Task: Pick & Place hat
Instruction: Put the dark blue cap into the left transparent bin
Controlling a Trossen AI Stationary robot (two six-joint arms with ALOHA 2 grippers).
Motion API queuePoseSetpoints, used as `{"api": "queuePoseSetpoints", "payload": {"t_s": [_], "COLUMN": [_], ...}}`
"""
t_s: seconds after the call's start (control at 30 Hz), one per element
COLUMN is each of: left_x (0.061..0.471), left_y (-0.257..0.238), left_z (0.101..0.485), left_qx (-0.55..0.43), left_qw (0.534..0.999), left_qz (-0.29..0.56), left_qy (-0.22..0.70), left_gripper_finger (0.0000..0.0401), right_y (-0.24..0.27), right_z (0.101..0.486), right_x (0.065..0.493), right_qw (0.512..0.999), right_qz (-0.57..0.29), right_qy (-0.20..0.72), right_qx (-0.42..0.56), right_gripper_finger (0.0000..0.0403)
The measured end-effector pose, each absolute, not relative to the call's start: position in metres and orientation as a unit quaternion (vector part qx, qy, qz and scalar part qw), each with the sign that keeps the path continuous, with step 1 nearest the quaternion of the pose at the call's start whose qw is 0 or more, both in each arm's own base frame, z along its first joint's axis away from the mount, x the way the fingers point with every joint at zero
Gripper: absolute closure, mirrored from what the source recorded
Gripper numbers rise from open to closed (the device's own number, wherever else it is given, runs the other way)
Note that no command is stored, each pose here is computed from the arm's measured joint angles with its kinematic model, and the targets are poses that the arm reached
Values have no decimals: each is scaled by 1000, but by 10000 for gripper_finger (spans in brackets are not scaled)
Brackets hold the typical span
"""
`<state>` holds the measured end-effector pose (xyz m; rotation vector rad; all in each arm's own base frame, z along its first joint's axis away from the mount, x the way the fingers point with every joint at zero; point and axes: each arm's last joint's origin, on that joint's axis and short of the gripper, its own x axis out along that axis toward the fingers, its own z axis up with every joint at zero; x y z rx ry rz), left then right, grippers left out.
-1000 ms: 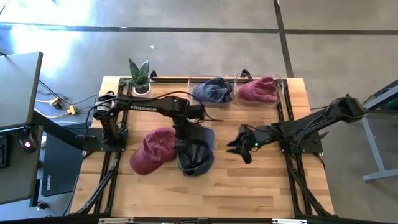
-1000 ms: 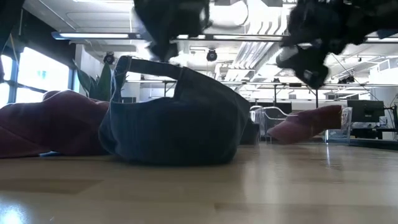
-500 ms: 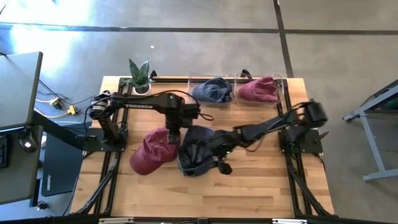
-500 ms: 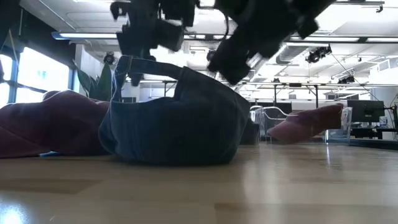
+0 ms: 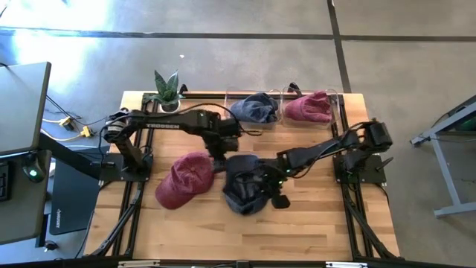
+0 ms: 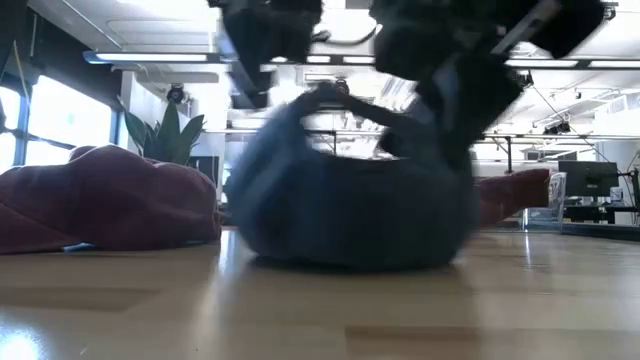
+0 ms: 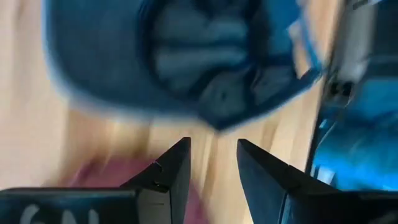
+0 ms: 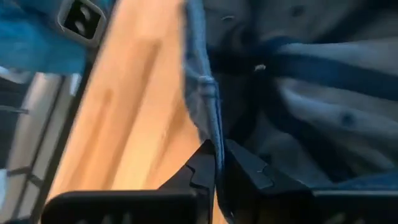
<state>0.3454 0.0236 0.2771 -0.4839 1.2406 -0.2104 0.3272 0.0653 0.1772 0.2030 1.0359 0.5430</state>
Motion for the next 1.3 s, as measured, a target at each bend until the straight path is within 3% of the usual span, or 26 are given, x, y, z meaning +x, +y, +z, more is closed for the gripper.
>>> {"api": "queuePoseSetpoints", "payload": {"t_s": [0.13, 0.23, 0.37, 0.5, 0.63, 0.8, 1.0, 1.3], "left_x": [368, 375, 384, 375, 370, 374, 383, 398], "left_y": [16, 19, 36, 61, 87, 96, 84, 61], "left_z": [251, 230, 227, 230, 219, 189, 183, 178], "left_qx": [-223, -242, -263, -305, -378, -467, -477, -456], "left_qw": [804, 797, 810, 791, 777, 743, 751, 779], "left_qz": [-97, -18, 47, 64, 35, 19, 27, 80], "left_qy": [542, 553, 522, 526, 503, 479, 456, 424], "left_gripper_finger": [275, 275, 274, 274, 264, 218, 167, 160], "right_y": [60, 58, 60, 63, 64, 64, 63, 63], "right_z": [192, 200, 206, 204, 201, 199, 199, 202], "right_x": [302, 283, 260, 245, 241, 243, 244, 246], "right_qw": [842, 852, 861, 872, 882, 884, 888, 894], "right_qz": [210, 177, 151, 135, 119, 115, 86, 87], "right_qy": [489, 482, 470, 453, 442, 439, 433, 417], "right_qx": [89, 100, 124, 125, 113, 116, 127, 137], "right_gripper_finger": [397, 388, 389, 397, 390, 397, 391, 394]}}
